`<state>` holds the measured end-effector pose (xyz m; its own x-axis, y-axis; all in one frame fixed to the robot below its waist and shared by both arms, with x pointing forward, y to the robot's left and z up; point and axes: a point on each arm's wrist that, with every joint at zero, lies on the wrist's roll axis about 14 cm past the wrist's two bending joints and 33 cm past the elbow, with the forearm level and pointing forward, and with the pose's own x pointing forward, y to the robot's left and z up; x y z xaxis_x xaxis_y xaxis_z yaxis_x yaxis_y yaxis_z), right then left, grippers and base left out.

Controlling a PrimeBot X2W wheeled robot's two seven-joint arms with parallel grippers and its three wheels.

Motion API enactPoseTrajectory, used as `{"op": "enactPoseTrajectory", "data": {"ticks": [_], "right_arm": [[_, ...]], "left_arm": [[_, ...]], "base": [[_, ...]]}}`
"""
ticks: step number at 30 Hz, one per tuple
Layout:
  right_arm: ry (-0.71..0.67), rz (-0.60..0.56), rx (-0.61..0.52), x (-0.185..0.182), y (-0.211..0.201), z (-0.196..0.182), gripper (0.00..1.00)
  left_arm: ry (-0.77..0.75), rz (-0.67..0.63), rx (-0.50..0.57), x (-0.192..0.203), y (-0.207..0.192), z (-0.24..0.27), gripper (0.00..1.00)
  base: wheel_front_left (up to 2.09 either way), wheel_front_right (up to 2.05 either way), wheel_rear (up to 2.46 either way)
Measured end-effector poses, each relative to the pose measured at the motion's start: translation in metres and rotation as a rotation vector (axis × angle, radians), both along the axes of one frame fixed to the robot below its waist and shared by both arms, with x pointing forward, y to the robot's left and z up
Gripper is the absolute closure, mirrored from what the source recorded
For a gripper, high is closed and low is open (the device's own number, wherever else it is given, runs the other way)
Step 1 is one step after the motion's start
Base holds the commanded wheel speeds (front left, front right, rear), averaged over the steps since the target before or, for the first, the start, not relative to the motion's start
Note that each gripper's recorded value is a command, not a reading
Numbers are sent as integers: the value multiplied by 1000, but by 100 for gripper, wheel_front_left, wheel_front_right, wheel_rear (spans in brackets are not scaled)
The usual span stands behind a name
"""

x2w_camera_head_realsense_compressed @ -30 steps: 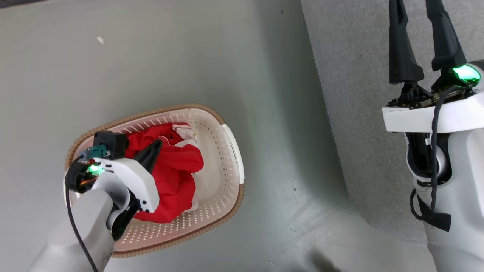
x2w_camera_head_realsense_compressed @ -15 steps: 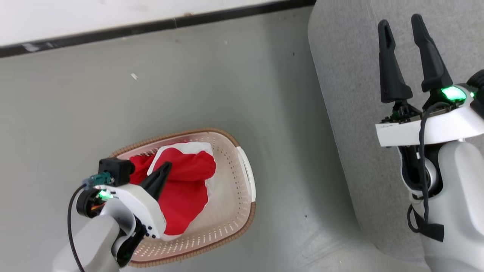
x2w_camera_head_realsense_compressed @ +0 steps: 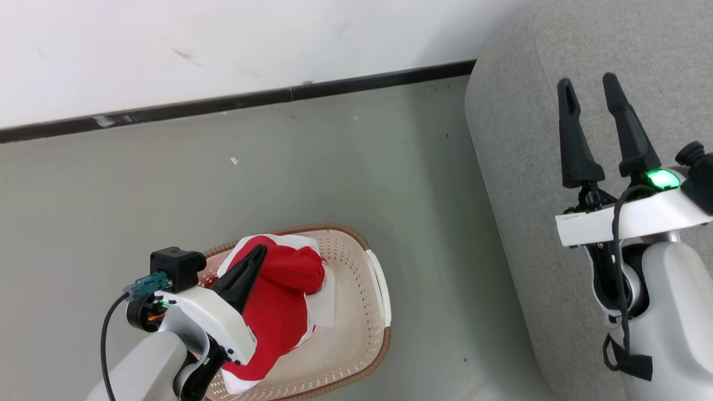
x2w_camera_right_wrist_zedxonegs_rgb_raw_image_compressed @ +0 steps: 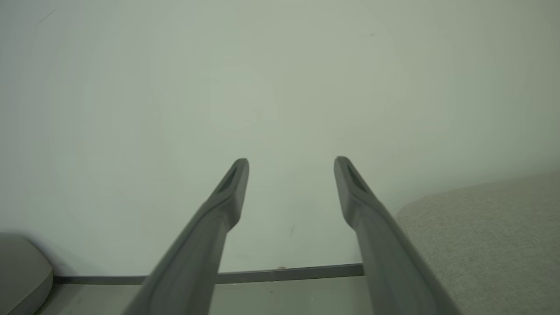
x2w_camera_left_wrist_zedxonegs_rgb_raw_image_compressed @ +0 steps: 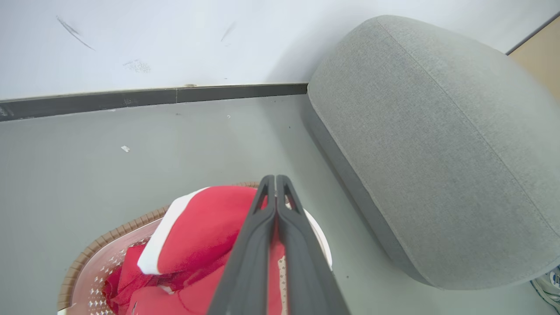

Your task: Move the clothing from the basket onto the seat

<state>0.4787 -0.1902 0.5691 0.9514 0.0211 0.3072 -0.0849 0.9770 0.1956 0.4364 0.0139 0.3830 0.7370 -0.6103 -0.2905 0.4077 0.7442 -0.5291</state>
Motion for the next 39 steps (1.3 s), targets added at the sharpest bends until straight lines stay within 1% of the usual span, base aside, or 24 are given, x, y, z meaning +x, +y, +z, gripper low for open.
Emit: {"op": "enactPoseTrajectory", "data": {"ticks": [2, 3, 4, 5, 6, 10, 15, 20, 28, 35, 39], "right_arm": [[1, 1, -5, -4, 1, 1, 0], [1, 2, -6, -7, 2, 2, 0], [1, 2, -6, -7, 2, 2, 0], [1, 2, -10, -9, 2, 3, 0], [-1, 3, -10, -11, 3, 4, 0], [-13, 8, -11, -21, 6, 11, 0], [-17, 9, -8, -29, 6, 14, 0], [-17, 9, -13, -39, 5, 16, 0], [-24, 19, -15, -51, 6, 21, 0], [-39, 30, -17, -59, 9, 27, 0], [-38, 29, -18, -64, 7, 27, 0]], "left_arm": [[-30, 5, -12, 1, -1, 11, 100], [-40, 7, -15, 0, 0, 16, 71], [-40, 7, -15, 0, 0, 16, 32], [-47, 7, -16, -1, 0, 19, 12], [-50, 8, -15, -4, 1, 21, 0], [-67, 13, -10, -15, 5, 30, 0], [-110, 29, -24, -15, 8, 46, 0], [-176, 79, -55, -9, 19, 72, 0], [-280, 178, -46, 1, 50, 108, 0], [-359, 246, -44, 3, 72, 138, 0], [-406, 300, -32, 4, 91, 154, 0]], "base": [[0, 0, 0], [0, 0, 0], [0, 0, 0], [0, 0, 0], [0, 0, 0], [0, 0, 0], [0, 0, 0], [0, 0, 0], [0, 0, 0], [0, 0, 0], [0, 0, 0]]}}
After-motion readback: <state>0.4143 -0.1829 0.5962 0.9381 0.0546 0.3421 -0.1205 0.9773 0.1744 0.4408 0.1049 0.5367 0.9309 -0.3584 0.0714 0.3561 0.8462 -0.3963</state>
